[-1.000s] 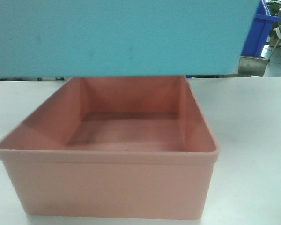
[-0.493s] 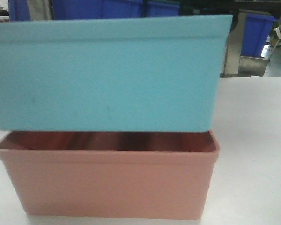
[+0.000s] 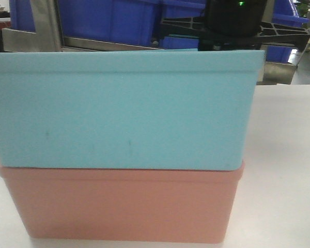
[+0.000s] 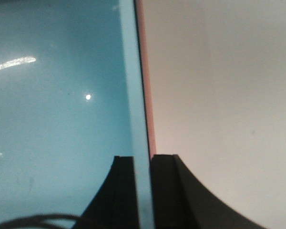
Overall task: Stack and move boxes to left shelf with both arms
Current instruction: 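Lower the light-blue bin into the pink bin and open the right gripper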
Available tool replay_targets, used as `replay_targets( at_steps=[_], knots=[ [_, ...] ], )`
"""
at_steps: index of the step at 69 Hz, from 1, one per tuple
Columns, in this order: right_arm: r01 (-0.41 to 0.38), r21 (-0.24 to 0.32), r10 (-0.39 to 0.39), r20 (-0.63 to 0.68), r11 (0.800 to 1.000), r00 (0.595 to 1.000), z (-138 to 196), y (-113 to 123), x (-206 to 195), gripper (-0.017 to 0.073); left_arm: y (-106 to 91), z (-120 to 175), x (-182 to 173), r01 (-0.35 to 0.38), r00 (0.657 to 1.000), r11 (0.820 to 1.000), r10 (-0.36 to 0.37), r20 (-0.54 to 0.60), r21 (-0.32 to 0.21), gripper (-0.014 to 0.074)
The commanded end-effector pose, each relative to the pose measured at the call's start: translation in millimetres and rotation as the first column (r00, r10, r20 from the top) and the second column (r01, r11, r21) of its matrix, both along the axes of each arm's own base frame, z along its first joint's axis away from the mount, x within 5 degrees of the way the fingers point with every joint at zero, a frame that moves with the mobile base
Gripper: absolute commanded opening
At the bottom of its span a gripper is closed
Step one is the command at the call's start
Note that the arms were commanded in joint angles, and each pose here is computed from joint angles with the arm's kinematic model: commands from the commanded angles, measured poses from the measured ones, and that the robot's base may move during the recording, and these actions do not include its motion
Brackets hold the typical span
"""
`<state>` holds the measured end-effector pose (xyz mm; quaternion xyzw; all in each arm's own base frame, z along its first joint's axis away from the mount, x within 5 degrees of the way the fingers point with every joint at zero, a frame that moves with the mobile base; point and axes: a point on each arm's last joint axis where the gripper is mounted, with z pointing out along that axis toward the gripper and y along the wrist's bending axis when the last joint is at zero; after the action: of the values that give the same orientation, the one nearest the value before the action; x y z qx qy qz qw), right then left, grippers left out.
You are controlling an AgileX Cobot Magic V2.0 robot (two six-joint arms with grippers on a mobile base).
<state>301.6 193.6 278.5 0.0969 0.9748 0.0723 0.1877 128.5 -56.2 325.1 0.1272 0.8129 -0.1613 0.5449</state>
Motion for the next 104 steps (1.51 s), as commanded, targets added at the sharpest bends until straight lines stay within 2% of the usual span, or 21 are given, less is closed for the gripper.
replay_targets(
  at_steps=[1, 10, 27, 36, 47, 52, 68, 75, 86, 93, 98, 104],
  knots=[
    [-0.037, 0.032, 0.032, 0.135, 0.999, 0.99, 27, -2, 2, 0.0069, -0.6, 17, 1, -0.005, 0.995, 0.998, 0.01, 0.097, -0.058, -0.0015],
    [-0.061, 0.028, 0.055, 0.171, 0.998, 0.984, 29, -1, 4, 0.0127, -0.6, 17, 1, -0.005, 0.995, 0.998, 0.01, 0.097, -0.058, -0.0015],
    [-0.1, 0.015, 0.091, 0.286, 0.995, 0.954, 35, 1, 13, 0.0129, -0.6, 17, 1, -0.005, 0.995, 0.998, 0.01, 0.097, -0.058, -0.0015],
    [-0.098, 0.019, 0.089, 0.283, 0.995, 0.955, 35, 1, 12, 0.0129, -0.6, 17, 1, -0.005, 0.995, 0.998, 0.01, 0.097, -0.058, -0.0015],
    [-0.083, -0.008, 0.083, 0.241, 0.997, 0.967, 32, -2, 10, 0.0141, -0.7, 17, 1, -0.005, 0.995, 0.998, 0.01, 0.096, -0.059, -0.0015],
    [-0.076, -0.022, 0.079, 0.219, 0.997, 0.972, 31, -3, 8, 0.0193, -0.7, 17, 1, -0.005, 0.995, 0.998, 0.011, 0.095, -0.061, -0.0015],
    [-0.055, -0.056, 0.064, 0.175, 0.997, 0.983, 38, -7, 5, 0.0583, -1.0, 19, 0, -0.003, 0.996, 0.998, 0.009, 0.093, -0.069, 0.0008],
    [-0.098, -0.091, 0.112, 0.166, 0.991, 0.98, 47, -8, 4, 0.0627, -1.7, 27, 0, 0.004, 0.996, 0.997, 0.003, 0.089, -0.075, 0.0082],
    [-0.183, -0.116, 0.198, 0.138, 0.976, 0.97, 60, -7, 1, 0.0626, -8.8, 40, 12, 0.022, 1.0, 0.998, -0.021, 0.017, -0.055, 0.034],
    [-0.213, -0.122, 0.228, 0.131, 0.969, 0.965, 61, -7, 1, 0.0626, -18.2, 48, 26, 0.043, 0.996, 0.997, -0.048, -0.071, -0.071, 0.049],
    [-0.212, -0.107, 0.224, 0.114, 0.971, 0.968, 59, -9, 3, 0.0626, -26.7, 48, 42, 0.053, 0.988, 0.996, -0.063, -0.144, -0.071, 0.054],
    [-0.21, -0.086, 0.219, 0.104, 0.974, 0.97, 57, -13, 7, 0.0626, -36.3, 48, 61, 0.063, 0.974, 0.996, -0.077, -0.215, -0.07, 0.0547]
  ],
)
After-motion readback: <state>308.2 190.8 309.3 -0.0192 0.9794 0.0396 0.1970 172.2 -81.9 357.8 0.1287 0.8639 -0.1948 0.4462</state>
